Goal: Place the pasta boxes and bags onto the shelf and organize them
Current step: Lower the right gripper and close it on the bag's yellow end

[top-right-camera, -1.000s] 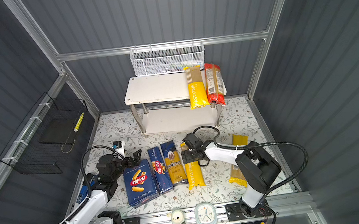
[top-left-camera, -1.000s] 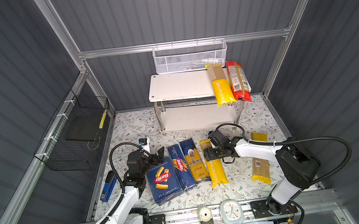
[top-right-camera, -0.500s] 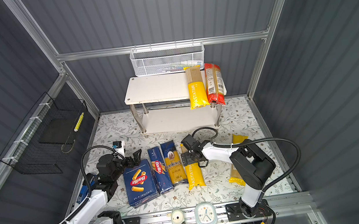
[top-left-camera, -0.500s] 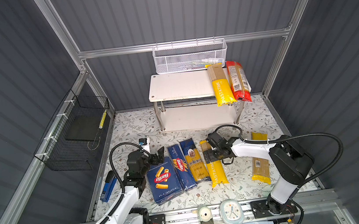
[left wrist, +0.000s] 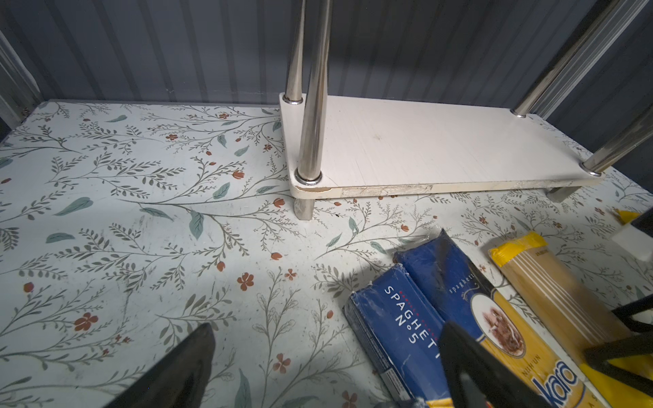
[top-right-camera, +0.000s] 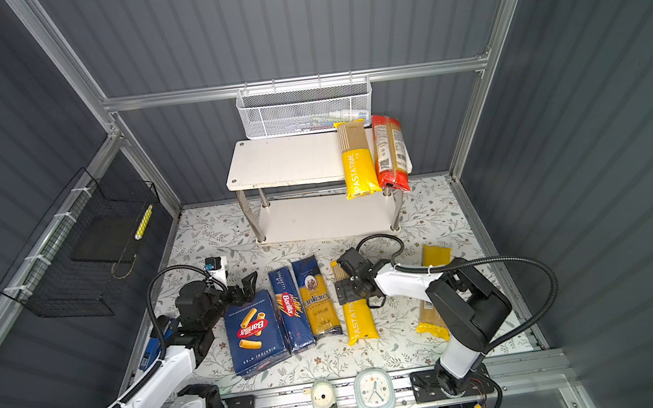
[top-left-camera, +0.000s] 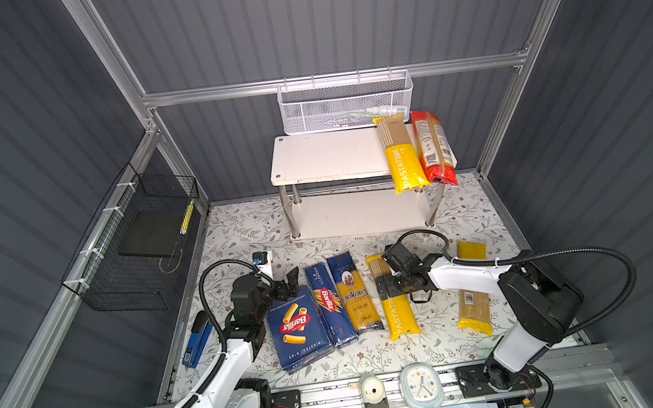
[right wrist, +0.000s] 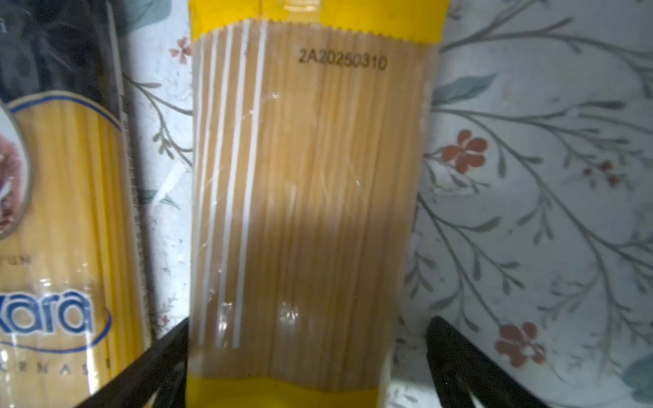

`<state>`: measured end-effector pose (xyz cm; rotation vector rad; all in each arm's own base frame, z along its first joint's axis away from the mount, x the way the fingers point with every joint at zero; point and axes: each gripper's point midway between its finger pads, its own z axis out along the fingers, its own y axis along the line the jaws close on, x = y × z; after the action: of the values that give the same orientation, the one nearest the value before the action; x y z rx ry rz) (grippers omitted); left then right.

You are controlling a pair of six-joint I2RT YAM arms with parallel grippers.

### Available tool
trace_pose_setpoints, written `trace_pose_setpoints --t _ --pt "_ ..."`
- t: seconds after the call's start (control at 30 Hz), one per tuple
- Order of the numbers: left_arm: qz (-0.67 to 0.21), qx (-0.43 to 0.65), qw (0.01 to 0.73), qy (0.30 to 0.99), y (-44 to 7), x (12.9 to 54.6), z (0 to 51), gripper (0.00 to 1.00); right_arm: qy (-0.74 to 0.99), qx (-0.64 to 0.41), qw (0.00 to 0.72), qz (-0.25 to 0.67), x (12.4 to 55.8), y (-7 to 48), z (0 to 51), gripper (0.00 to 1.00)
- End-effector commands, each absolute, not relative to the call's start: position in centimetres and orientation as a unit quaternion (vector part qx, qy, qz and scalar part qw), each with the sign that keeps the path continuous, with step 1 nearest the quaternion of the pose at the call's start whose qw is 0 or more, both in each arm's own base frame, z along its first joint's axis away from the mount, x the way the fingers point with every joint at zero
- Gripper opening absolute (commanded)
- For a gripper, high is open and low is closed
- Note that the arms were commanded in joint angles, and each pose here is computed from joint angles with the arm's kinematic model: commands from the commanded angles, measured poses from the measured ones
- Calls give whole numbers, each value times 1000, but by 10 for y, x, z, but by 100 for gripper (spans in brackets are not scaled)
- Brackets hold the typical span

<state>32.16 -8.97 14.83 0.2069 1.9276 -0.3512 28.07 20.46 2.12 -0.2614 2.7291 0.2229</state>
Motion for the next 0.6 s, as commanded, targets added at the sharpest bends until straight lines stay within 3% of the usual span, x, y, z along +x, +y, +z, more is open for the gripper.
trace_pose_setpoints --t 0.0,0.2,0.57 --pt "-150 83 557 813 -89 322 151 99 979 -102 165 68 263 190 18 99" --pt "-152 88 549 817 -91 326 148 100 962 -145 191 129 255 207 46 99" --pt "-154 90 553 814 -92 323 150 99 973 -150 165 56 233 186 38 99"
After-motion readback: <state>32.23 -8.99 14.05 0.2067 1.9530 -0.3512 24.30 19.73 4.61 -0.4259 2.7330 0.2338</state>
